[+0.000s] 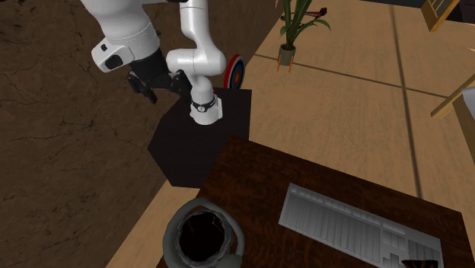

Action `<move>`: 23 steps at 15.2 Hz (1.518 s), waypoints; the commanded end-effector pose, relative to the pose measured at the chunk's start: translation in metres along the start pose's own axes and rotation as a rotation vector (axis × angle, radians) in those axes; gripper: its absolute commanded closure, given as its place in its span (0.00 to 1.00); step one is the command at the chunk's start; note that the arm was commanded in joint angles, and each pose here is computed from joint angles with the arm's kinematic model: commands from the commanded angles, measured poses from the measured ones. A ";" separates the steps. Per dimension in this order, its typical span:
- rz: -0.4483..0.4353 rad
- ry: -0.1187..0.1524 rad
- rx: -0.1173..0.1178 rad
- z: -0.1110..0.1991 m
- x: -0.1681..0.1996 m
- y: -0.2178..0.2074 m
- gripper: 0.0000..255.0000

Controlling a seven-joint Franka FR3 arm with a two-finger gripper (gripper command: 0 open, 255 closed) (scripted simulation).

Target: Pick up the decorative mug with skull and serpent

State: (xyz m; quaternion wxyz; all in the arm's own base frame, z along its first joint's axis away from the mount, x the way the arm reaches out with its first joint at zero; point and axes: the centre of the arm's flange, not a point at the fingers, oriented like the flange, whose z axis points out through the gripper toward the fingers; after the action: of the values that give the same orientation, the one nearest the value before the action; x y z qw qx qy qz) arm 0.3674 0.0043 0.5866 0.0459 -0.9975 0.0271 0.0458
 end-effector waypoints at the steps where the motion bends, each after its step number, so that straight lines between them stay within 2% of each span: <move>1: -0.016 0.003 -0.003 0.002 0.026 -0.007 0.00; 23: -0.189 0.028 -0.042 0.036 0.296 -0.100 0.00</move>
State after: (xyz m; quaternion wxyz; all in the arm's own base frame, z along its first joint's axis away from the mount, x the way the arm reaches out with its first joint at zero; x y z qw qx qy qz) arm 0.6531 0.0871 0.5356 0.0295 -0.9971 -0.0635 0.0286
